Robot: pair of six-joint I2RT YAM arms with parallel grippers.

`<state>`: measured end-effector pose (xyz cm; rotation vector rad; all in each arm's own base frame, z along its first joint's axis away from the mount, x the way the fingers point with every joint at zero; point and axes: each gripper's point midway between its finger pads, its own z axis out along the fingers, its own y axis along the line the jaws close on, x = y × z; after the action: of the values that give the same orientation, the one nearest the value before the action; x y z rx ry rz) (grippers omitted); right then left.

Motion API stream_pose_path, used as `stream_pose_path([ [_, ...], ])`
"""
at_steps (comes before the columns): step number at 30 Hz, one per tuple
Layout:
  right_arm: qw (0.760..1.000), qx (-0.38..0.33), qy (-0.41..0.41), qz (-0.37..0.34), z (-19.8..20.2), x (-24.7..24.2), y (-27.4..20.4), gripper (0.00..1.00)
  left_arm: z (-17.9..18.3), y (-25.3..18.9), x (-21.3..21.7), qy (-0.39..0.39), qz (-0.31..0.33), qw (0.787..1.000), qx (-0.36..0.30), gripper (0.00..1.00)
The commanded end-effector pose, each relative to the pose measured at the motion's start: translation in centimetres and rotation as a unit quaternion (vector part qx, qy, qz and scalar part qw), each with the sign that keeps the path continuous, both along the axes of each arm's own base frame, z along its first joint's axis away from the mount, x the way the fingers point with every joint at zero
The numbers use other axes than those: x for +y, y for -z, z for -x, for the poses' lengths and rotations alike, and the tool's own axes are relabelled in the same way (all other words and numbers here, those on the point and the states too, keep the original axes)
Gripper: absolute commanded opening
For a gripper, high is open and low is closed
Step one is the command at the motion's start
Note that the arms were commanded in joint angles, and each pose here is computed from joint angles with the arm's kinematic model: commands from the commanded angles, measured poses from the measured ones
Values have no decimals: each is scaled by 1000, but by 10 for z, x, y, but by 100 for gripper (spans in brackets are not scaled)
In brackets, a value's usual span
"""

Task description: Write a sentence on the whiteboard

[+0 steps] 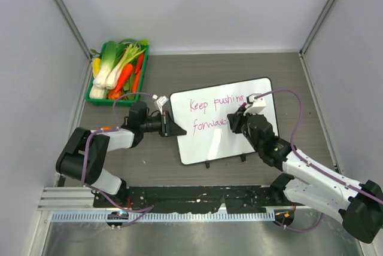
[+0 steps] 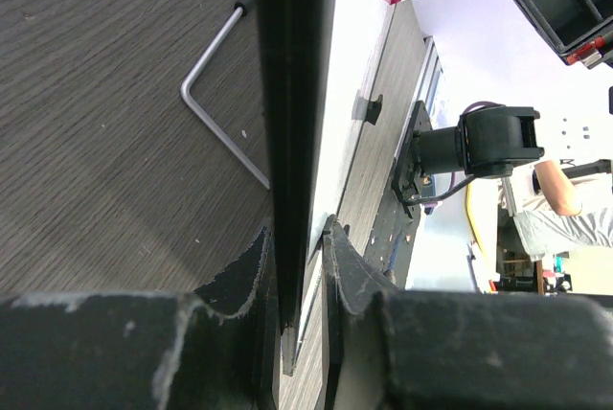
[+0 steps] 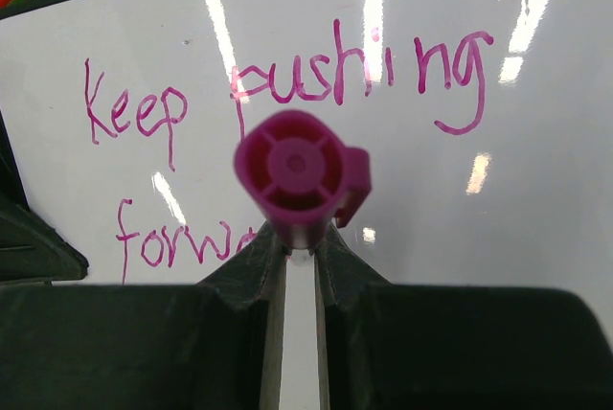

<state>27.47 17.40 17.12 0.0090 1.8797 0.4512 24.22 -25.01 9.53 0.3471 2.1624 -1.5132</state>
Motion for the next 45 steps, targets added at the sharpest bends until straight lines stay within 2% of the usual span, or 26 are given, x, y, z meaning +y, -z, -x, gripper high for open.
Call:
stream_pose_path([
  [1,999,-1,23,23,-3,-12,2,1,-4,50,15,-48,-95,994,16,0],
  [19,996,-81,32,-15,-18,-7,-68,1,-4,51,16,-49,-96,994,16,0],
  [30,996,-72,43,0,-34,0,-58,1,-4,50,15,-49,-96,994,16,0],
  [45,998,-43,44,14,-30,-6,-30,1,-3,50,16,-49,-96,994,17,0],
])
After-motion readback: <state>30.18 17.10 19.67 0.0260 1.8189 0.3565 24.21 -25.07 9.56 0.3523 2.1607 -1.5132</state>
